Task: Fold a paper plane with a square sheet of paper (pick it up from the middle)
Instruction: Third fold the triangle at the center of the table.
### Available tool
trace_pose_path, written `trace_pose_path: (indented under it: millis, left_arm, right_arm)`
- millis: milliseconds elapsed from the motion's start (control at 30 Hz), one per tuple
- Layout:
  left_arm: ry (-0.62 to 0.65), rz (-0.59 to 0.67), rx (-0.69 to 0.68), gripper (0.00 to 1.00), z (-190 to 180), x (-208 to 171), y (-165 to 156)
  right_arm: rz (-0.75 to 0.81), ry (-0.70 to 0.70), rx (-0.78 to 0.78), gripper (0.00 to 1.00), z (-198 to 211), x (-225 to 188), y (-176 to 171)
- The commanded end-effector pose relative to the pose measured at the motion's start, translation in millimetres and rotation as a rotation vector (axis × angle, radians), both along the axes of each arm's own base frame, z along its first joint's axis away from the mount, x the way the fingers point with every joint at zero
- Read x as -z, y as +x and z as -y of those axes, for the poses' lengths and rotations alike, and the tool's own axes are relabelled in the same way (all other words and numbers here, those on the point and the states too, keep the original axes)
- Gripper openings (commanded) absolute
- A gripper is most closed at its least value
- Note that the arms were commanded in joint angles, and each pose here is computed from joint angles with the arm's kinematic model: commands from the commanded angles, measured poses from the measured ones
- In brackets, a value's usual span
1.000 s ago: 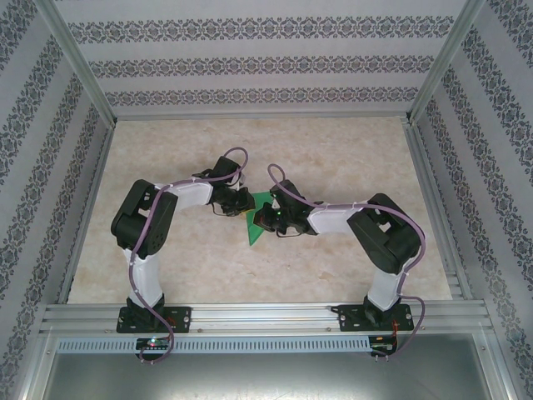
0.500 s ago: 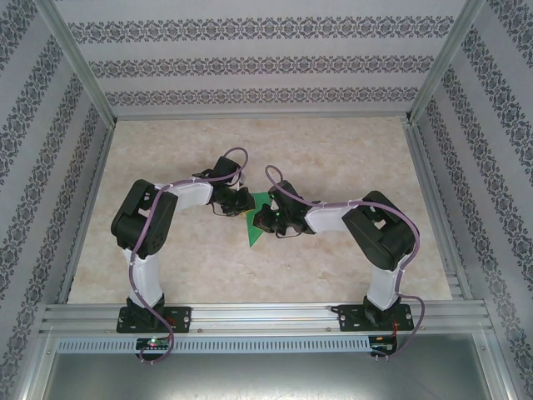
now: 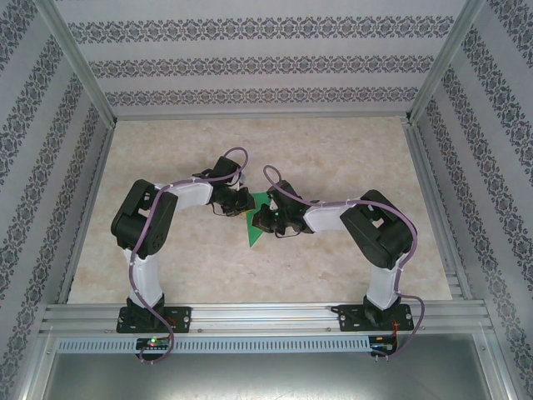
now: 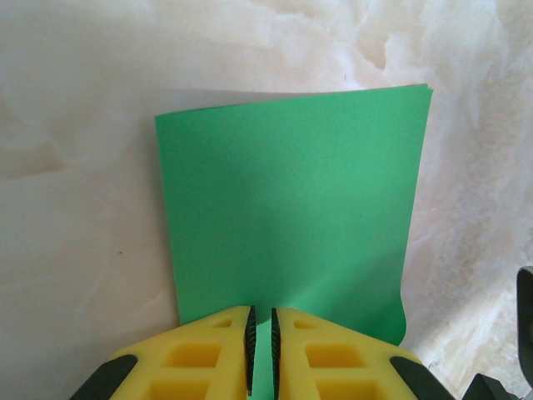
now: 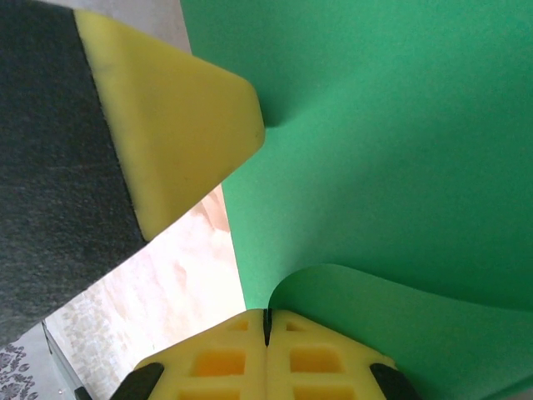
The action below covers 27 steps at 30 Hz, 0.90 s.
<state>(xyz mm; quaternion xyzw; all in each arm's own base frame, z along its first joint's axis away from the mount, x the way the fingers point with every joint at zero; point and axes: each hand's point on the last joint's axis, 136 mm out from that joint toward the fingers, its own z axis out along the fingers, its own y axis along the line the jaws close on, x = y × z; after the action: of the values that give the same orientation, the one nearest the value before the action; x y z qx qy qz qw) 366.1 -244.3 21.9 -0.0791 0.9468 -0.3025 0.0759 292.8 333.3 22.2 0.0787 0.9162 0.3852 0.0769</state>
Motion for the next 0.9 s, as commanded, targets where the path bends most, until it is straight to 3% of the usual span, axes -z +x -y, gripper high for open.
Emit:
trace_pose_path:
  millis: [0,867]
  left_arm:
    - [0.019,-0.04,0.022,0.17,-1,9,-9]
    - [0.021,-0.039,0.017,0.17,-3,8,-11]
  right_arm:
    - [-0.006,-0.008,-0.028,0.03,-6,4,-2]
    - [-0.007,-0.039,0.026,0.03,6,12,2]
